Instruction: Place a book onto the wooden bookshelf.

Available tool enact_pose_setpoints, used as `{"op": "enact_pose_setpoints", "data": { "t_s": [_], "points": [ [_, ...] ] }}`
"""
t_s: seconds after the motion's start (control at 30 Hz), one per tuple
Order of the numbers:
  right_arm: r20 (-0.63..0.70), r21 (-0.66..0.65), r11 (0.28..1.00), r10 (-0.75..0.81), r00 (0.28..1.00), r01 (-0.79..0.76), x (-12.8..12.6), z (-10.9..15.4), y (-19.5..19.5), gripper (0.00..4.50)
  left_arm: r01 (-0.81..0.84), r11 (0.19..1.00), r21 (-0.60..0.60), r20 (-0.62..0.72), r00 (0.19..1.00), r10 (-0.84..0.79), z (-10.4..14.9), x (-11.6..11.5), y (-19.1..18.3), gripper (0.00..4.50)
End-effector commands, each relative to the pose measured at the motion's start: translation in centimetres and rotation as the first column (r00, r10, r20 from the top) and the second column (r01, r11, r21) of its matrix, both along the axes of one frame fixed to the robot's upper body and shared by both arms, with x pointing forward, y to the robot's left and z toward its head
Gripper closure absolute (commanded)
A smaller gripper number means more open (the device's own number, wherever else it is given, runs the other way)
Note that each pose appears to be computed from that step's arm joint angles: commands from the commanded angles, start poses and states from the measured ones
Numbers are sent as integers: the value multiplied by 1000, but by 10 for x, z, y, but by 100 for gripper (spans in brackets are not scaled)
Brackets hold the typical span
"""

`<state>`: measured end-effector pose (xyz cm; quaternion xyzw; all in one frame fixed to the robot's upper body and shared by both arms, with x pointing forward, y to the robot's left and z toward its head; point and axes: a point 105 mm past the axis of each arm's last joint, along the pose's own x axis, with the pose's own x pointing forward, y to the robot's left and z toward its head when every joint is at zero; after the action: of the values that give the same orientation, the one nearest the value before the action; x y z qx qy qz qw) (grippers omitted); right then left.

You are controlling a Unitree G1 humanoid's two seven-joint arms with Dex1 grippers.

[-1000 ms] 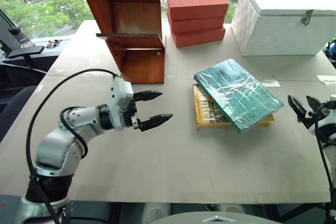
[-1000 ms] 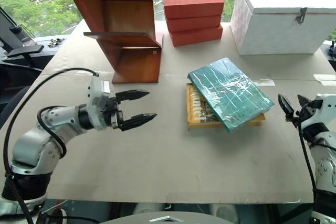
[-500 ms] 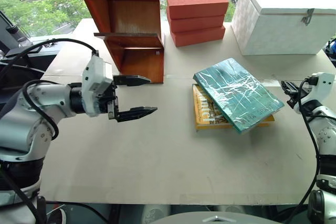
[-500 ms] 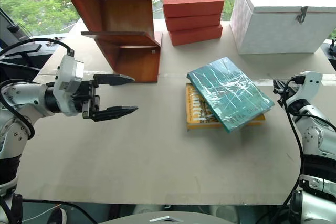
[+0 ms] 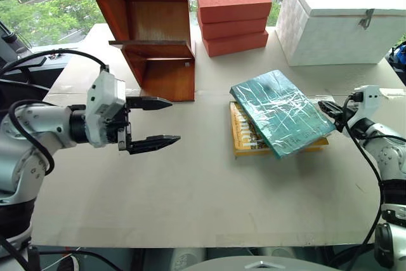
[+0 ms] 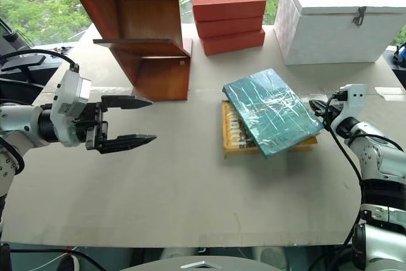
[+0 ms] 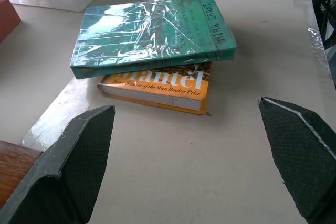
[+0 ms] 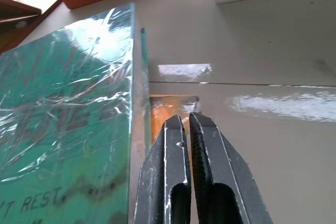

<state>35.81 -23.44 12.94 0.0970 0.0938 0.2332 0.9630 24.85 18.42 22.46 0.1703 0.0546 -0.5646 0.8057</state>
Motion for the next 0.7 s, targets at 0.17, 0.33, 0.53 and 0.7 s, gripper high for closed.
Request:
{"op": "enact_pose_setpoints", "data": {
  "t_s": [0.17, 0.33, 0.53, 0.7],
  "points": [
    [27, 7, 980, 200, 979, -200, -14, 8, 45, 447, 20, 1000, -2, 40, 999, -20, 8, -3, -4, 0],
    [21, -8, 975, 224, 974, -224, -14, 4, 53, 447, 16, 1000, -1, 37, 999, -16, 7, -4, -3, 0],
    [19, -20, 966, 257, 966, -257, -12, 1, 63, 447, 12, 1000, -2, 28, 1000, -12, 4, -5, -2, 0],
    [37, -28, 966, 258, 965, -257, -9, 3, 66, 447, 4, 1000, -11, 7, 1000, -4, -1, -5, 0, 0]
  ]
}}
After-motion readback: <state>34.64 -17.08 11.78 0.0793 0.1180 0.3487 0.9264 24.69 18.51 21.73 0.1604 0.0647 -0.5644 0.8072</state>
